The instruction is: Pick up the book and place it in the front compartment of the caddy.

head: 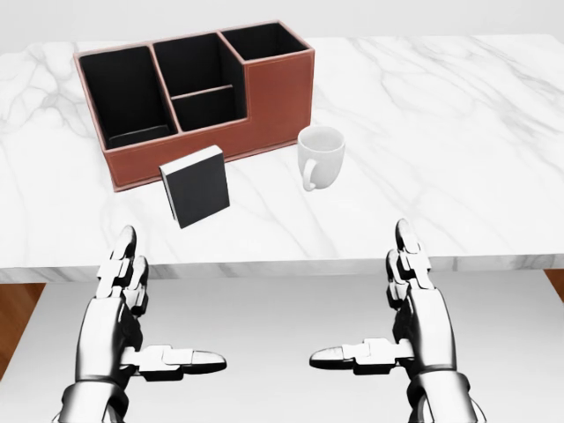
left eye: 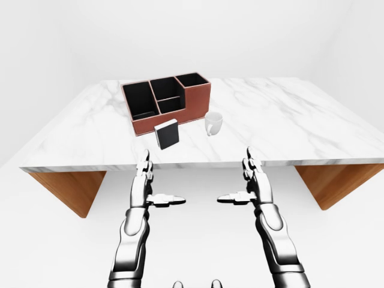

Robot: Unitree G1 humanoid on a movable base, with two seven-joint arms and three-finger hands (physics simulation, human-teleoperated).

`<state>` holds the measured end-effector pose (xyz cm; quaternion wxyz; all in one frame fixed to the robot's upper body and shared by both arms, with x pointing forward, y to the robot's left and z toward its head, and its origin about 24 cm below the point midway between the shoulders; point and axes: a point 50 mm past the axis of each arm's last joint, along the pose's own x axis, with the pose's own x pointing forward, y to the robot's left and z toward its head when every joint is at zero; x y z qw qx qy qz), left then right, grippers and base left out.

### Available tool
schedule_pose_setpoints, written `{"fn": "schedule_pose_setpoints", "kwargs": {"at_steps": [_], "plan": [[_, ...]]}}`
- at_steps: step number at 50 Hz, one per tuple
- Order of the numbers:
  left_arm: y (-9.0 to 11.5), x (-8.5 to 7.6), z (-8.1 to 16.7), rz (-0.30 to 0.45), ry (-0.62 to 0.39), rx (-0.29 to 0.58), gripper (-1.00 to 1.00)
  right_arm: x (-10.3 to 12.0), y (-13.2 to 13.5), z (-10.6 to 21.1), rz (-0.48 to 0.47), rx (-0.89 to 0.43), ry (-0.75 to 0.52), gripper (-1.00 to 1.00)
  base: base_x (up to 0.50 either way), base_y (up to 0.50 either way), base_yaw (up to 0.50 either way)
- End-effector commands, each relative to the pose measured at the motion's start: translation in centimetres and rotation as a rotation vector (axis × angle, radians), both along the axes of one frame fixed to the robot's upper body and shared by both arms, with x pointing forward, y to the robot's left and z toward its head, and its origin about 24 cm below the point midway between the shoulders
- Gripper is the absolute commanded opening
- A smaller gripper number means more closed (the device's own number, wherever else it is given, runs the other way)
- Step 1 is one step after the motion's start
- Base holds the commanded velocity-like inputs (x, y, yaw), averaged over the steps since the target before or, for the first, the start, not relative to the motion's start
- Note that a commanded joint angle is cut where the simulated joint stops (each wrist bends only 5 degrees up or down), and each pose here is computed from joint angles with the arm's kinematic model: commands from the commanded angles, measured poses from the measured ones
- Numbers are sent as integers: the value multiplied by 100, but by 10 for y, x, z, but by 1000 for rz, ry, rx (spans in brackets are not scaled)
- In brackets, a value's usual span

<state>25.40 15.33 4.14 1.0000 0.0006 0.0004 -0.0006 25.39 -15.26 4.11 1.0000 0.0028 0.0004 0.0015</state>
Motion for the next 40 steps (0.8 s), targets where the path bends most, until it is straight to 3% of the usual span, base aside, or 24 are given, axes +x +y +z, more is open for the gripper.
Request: {"fn": "schedule_pose_setpoints", "kwargs": {"at_steps": [1, 15, 26, 40], "plan": [[9, 1, 1, 0, 1, 6, 100, 0, -6, 0, 8, 14, 4, 100, 0, 0, 0], [10, -3, 14, -5, -10, 10, 100, -4, -5, 12, 20, 10, -14, 100, 0, 0, 0], [14, -11, 42, -4, -130, 18, 100, -8, -4, 24, 20, -12, -54, 100, 0, 0, 0], [19, -18, 68, 0, -242, 26, 100, -19, -2, 61, 32, -20, -211, 100, 0, 0, 0]]}}
